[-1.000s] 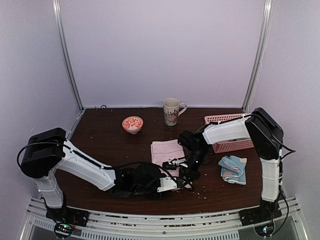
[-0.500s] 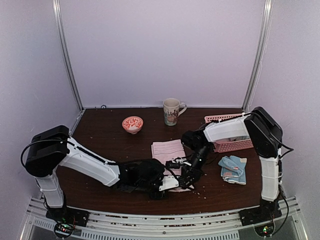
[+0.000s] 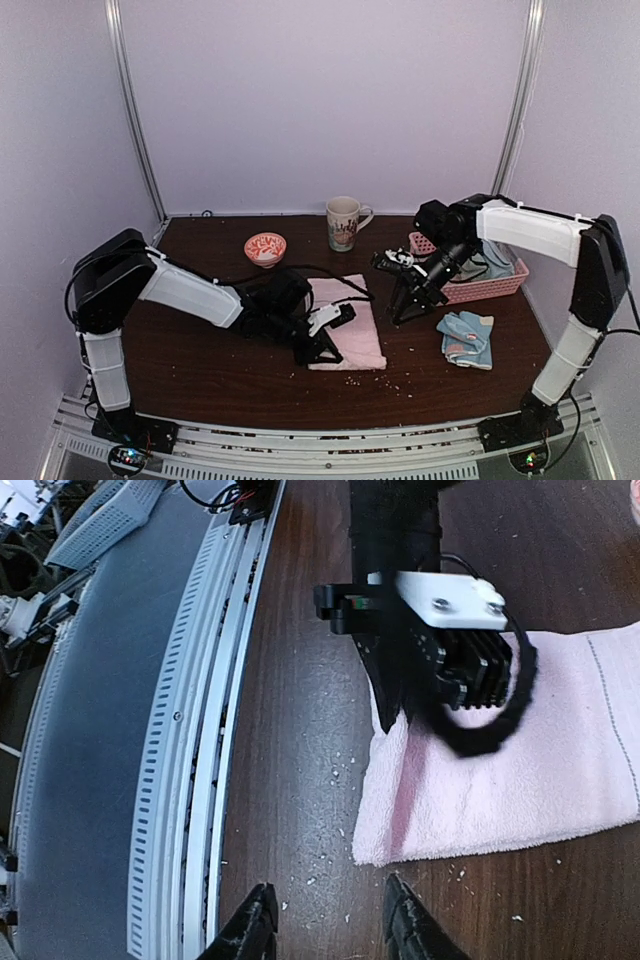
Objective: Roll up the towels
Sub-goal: Roll the towel at the center of the board.
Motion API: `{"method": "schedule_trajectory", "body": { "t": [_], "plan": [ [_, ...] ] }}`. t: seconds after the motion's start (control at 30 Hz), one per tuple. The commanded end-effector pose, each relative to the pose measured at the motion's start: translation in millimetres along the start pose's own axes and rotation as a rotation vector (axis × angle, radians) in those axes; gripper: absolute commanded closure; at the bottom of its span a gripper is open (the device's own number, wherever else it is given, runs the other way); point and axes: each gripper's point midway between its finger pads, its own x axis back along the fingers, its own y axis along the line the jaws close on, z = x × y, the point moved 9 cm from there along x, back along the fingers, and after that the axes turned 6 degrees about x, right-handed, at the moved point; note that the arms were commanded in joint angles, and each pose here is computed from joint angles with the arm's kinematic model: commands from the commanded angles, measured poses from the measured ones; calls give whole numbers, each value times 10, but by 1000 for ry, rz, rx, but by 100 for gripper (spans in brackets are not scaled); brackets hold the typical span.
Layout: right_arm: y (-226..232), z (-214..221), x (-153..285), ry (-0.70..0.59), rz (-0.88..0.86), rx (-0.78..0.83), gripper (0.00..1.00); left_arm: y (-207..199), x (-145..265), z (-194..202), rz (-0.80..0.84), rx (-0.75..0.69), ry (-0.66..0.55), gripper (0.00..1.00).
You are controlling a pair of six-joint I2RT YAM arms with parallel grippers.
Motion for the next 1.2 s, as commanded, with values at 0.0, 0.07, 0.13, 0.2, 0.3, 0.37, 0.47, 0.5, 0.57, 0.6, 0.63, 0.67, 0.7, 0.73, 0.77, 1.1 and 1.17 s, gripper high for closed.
{"method": "schedule_trajectory", "body": {
  "t": [0.0, 0.07, 0.13, 0.2, 0.3, 0.37, 0.47, 0.5, 0.57, 0.6, 0.63, 0.67, 0.7, 0.73, 0.77, 1.1, 1.17],
  "plan": [
    [116, -67, 52, 16, 206, 59, 64, 113, -66, 48, 268, 283, 52, 100],
    [214, -70, -25, 39, 246, 106, 64, 230, -82, 76, 272, 389, 61, 100],
    [300, -66, -174, 93, 286, 155, 65, 326, -65, 89, 273, 476, 52, 100],
    [362, -32, -371, 153, 324, 188, 65, 390, -48, 105, 272, 534, 40, 100],
    [408, 13, -672, 261, 410, 260, 66, 430, -42, 137, 281, 595, 29, 100],
    [403, 7, -808, 307, 459, 299, 67, 438, -45, 161, 289, 625, 20, 100],
    [369, -49, -937, 326, 534, 349, 66, 455, -55, 194, 294, 662, 13, 100],
    [355, -65, -972, 327, 551, 362, 66, 459, -59, 205, 293, 683, 13, 100],
    [325, -77, -1051, 337, 575, 386, 65, 464, -64, 207, 292, 694, 6, 100],
    [310, -66, -1095, 346, 579, 397, 64, 464, -65, 209, 292, 697, 4, 100],
    [299, -56, -1136, 353, 579, 408, 64, 466, -65, 219, 288, 704, 6, 100],
    [288, -37, -1180, 362, 572, 416, 63, 469, -69, 226, 285, 708, 7, 100],
    [275, -21, -1223, 368, 566, 422, 63, 478, -69, 226, 283, 709, 6, 100],
    [264, -8, -1257, 371, 562, 423, 63, 477, -78, 235, 284, 713, 8, 100],
    [247, 9, -1292, 373, 560, 424, 63, 485, -81, 243, 284, 719, 9, 100],
    [79, 291, -1580, 455, 538, 387, 63, 507, -117, 276, 279, 723, 19, 100],
    [48, 337, -1614, 474, 542, 377, 62, 510, -112, 274, 274, 712, 23, 100]
  ]
}}
